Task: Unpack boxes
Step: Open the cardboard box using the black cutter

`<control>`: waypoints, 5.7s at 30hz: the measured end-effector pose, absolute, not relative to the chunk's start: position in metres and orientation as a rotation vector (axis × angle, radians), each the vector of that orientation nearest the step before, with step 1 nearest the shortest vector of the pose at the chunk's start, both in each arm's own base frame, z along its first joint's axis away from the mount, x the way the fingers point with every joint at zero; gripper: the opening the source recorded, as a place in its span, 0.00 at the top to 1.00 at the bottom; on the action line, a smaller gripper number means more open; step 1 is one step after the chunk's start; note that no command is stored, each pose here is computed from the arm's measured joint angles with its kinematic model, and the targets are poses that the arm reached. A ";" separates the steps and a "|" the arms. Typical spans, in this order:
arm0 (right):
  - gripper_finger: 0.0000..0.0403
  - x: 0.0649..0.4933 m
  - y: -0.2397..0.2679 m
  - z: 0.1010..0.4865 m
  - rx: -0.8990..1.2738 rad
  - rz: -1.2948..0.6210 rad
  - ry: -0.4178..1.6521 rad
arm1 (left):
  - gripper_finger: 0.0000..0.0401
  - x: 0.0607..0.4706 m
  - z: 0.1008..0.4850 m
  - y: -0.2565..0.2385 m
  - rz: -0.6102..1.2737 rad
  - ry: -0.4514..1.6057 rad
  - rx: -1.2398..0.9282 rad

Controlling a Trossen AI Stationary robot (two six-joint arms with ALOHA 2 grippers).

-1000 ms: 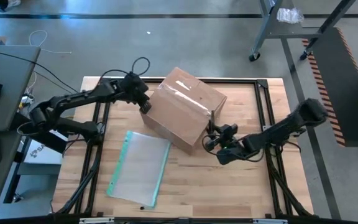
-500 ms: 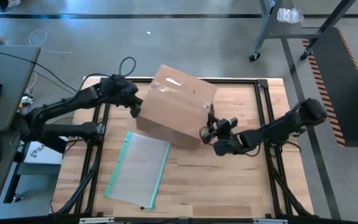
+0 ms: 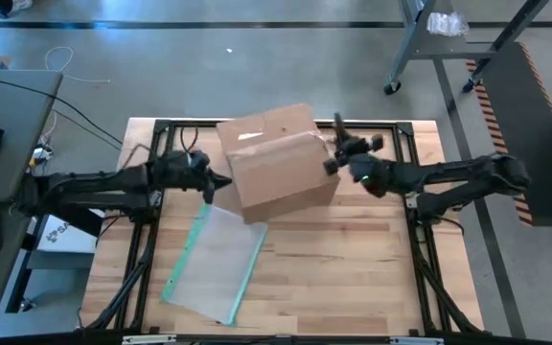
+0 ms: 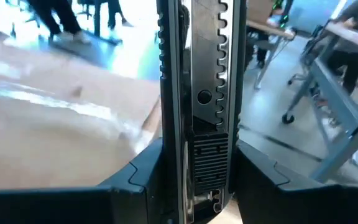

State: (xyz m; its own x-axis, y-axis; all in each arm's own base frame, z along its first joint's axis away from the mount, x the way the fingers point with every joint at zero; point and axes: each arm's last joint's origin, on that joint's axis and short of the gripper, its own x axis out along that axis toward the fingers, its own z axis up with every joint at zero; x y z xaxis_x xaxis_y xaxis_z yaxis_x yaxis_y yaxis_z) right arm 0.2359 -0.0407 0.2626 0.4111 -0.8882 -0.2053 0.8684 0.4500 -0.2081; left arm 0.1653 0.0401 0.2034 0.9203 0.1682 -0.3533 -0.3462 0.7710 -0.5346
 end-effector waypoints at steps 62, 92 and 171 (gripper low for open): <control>0.69 0.263 0.009 0.316 0.107 -0.654 0.772 | 1.00 0.184 0.234 0.136 0.726 0.826 -0.035; 0.69 0.219 0.029 0.204 0.219 -1.016 0.389 | 1.00 0.196 0.151 0.034 0.057 0.742 -0.454; 0.69 0.267 0.070 0.285 0.610 -0.680 1.663 | 1.00 0.297 0.166 -0.025 0.174 0.397 -0.240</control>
State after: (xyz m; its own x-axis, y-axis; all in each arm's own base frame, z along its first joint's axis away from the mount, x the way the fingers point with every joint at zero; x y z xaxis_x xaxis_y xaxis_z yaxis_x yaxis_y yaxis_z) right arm 0.2668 0.0700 0.2853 -0.1844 0.0325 -0.9823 0.7115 0.6939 -0.1106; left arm 0.2973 -0.0251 0.1657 0.9080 0.1199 -0.4015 -0.2135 0.9569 -0.1969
